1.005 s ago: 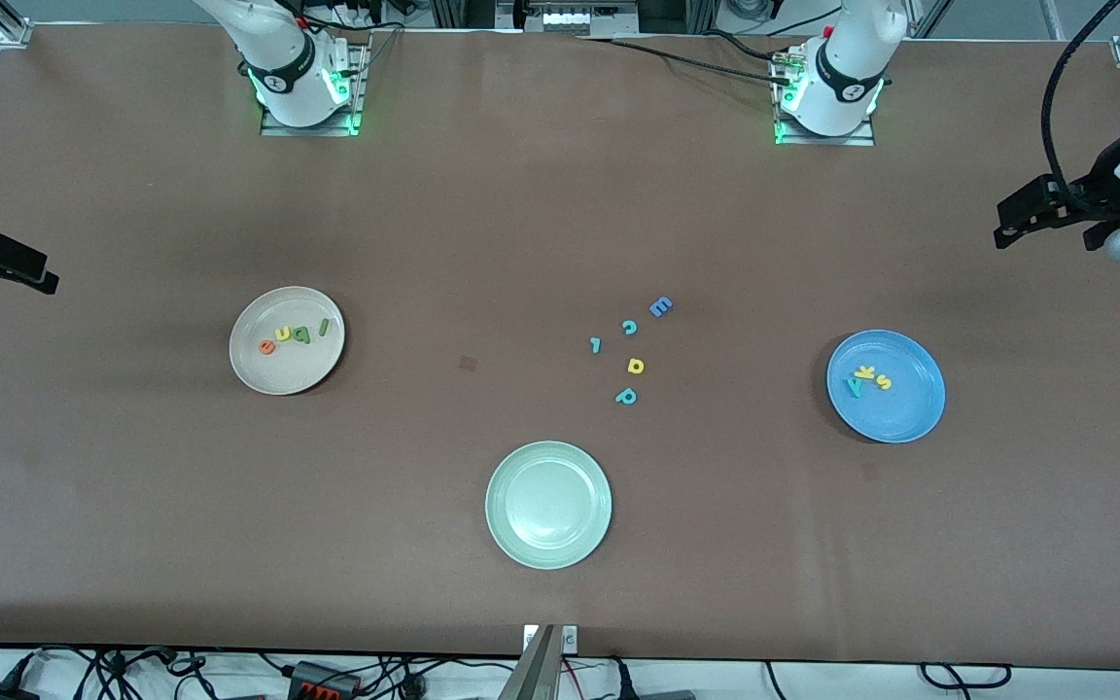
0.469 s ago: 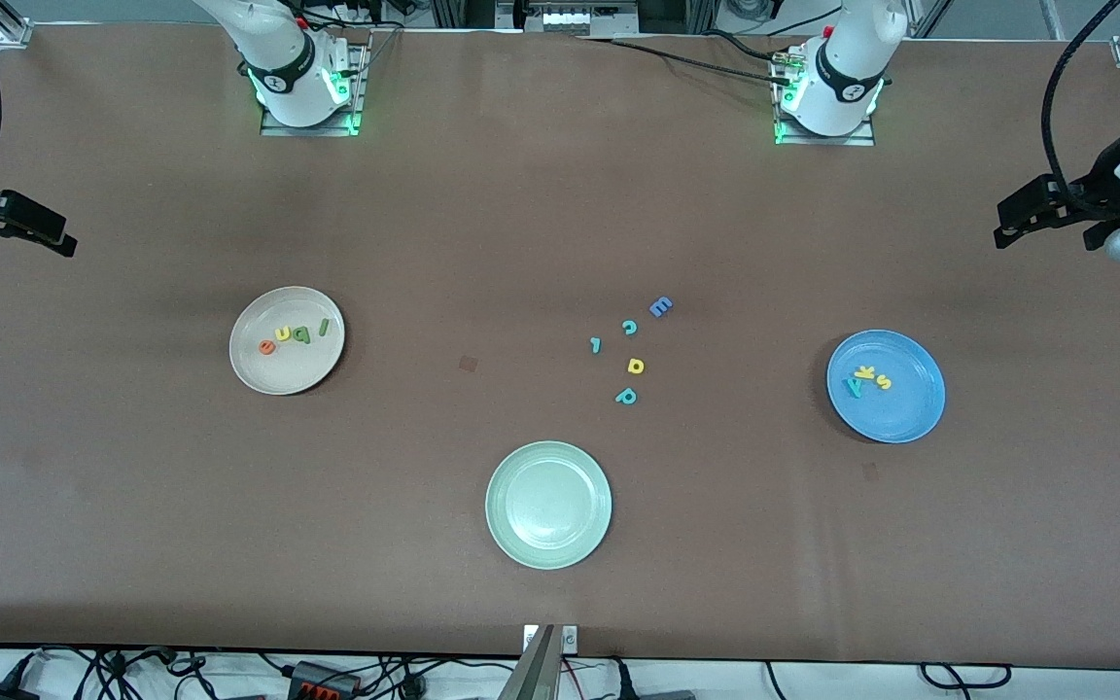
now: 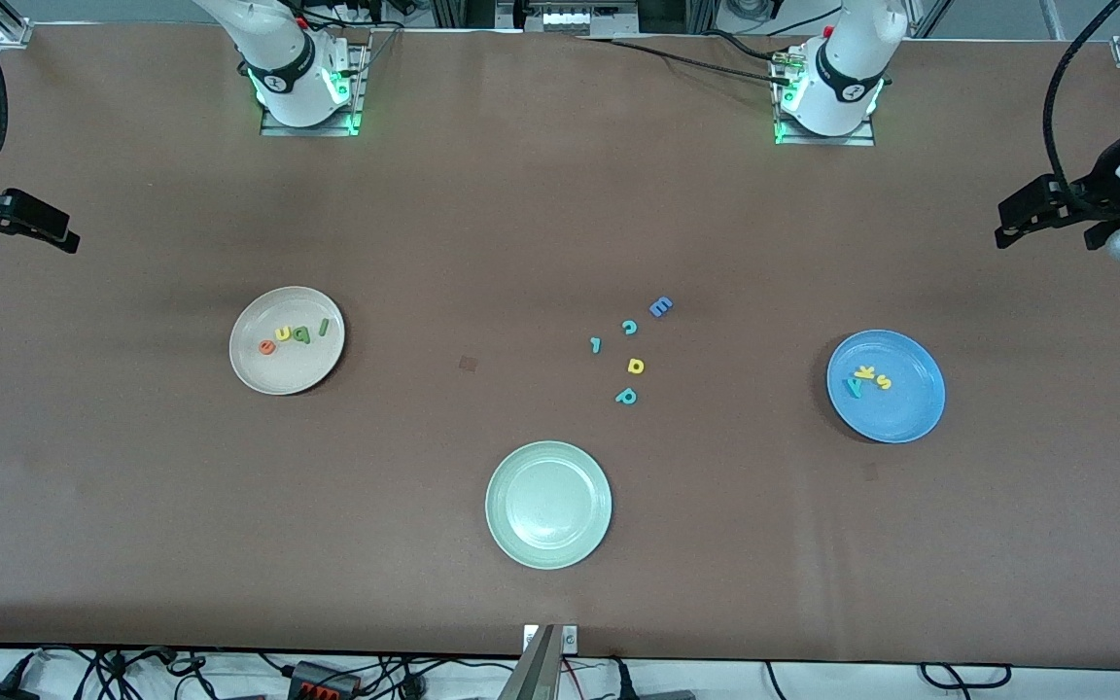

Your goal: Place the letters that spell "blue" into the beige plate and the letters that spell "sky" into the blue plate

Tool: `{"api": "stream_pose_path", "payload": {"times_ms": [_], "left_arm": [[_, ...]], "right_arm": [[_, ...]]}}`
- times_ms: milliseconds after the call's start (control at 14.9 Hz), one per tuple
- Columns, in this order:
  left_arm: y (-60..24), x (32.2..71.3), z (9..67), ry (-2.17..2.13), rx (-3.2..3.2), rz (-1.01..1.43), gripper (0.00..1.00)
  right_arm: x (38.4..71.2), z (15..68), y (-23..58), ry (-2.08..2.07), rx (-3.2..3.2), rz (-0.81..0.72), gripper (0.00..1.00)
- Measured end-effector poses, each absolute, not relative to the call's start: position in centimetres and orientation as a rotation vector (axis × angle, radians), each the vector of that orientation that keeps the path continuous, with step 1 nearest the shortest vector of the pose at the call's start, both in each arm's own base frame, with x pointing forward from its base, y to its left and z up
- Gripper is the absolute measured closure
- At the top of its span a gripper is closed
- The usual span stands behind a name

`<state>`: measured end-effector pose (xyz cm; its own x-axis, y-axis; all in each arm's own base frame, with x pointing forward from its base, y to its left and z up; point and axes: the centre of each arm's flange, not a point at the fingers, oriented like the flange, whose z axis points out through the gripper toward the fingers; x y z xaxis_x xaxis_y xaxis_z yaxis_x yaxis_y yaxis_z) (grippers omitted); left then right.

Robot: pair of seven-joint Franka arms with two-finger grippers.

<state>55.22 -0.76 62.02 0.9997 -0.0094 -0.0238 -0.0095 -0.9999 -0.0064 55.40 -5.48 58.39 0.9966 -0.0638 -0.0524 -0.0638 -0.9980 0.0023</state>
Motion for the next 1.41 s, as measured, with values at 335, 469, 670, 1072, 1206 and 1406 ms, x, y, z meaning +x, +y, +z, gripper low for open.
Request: {"api": "stream_pose_path", "payload": {"times_ms": [335, 469, 670, 1072, 1206, 1406], "left_arm": [[-0.8, 55.2, 62.0, 0.015, -3.135, 0.037, 0.00], [-0.8, 55.2, 62.0, 0.015, -3.135, 0.037, 0.00], [-0.7, 55.2, 62.0, 0.014, -3.135, 0.037, 0.00], [-0.7, 55.2, 62.0, 0.013, -3.135, 0.038, 0.00], [-0.7, 55.2, 62.0, 0.013, -3.135, 0.038, 0.00], [-0.7, 55.2, 62.0, 0.013, -3.135, 0.038, 0.00]], "right_arm": [[55.4, 58.5, -5.4, -0.098, 3.138, -0.078, 0.00], [55.3, 58.6, -5.4, -0.098, 3.138, -0.075, 0.00], [55.3, 58.7, -5.5, -0.082, 3.137, -0.072, 0.00], [55.1, 58.8, -6.8, -0.058, 3.136, -0.070, 0.00], [55.0, 58.8, -7.1, -0.066, 3.136, -0.070, 0.00], [55.0, 58.5, -7.2, -0.068, 3.136, -0.082, 0.00]]}}
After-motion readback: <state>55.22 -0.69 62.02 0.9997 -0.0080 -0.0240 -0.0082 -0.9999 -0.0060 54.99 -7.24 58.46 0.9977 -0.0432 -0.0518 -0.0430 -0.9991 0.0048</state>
